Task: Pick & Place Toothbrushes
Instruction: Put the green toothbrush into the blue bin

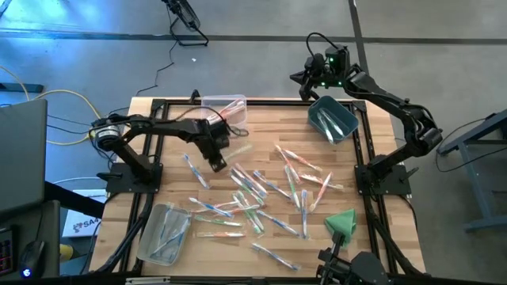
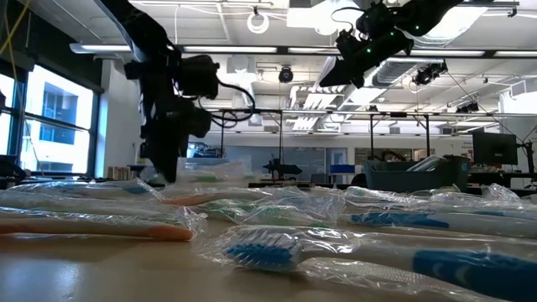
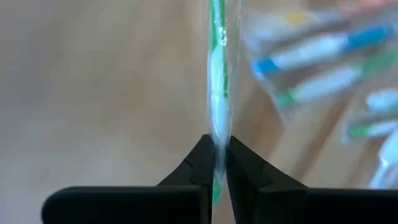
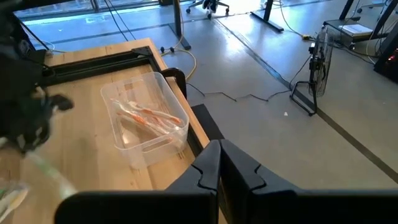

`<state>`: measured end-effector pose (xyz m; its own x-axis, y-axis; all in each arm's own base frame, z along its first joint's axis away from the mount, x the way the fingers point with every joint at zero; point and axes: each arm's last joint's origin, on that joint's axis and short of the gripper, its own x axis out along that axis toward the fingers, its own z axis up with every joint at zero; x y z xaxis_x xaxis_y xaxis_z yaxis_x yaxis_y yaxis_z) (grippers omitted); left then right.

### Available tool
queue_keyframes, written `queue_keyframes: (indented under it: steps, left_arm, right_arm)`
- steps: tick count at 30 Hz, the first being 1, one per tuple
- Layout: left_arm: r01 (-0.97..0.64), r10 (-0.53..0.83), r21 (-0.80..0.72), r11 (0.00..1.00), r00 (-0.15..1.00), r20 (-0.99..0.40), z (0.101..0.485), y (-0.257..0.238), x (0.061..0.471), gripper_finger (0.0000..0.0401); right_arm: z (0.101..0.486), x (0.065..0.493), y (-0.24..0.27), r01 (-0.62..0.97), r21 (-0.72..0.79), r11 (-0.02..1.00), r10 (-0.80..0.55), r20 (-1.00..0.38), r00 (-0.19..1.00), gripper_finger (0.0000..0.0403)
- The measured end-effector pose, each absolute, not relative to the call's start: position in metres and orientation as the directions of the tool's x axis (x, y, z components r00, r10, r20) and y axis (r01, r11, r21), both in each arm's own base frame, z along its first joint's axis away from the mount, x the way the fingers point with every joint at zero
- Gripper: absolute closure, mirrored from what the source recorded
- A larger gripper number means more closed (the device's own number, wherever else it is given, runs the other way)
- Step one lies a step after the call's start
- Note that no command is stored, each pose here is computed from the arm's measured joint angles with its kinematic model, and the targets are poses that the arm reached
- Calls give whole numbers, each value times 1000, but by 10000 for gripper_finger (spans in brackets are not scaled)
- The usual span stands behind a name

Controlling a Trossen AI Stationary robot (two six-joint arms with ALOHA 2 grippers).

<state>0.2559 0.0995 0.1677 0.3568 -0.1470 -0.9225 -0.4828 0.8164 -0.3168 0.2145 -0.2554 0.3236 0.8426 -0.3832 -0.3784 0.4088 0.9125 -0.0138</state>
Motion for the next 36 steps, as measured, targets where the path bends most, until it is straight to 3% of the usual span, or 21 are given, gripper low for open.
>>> queue_keyframes:
  steps: [18, 27, 31, 36]
  left_arm:
    - [-524, 22, -360, 772, 589, -808, 232, 135, 226, 390]
    - [-498, 131, -325, 804, 682, -720, 275, 157, 230, 390]
    - [-530, 252, -304, 791, 736, -628, 285, 177, 227, 390]
    - [-522, 381, -355, 776, 836, -396, 308, 207, 220, 390]
  right_arm:
    - [339, 204, -250, 423, -42, 905, -411, -337, 847, 400]
    - [339, 204, -251, 461, -52, 886, -450, -344, 824, 400]
    - [339, 204, -251, 459, -52, 887, -448, -342, 826, 400]
    - [340, 204, -251, 468, -33, 883, -452, -327, 830, 401]
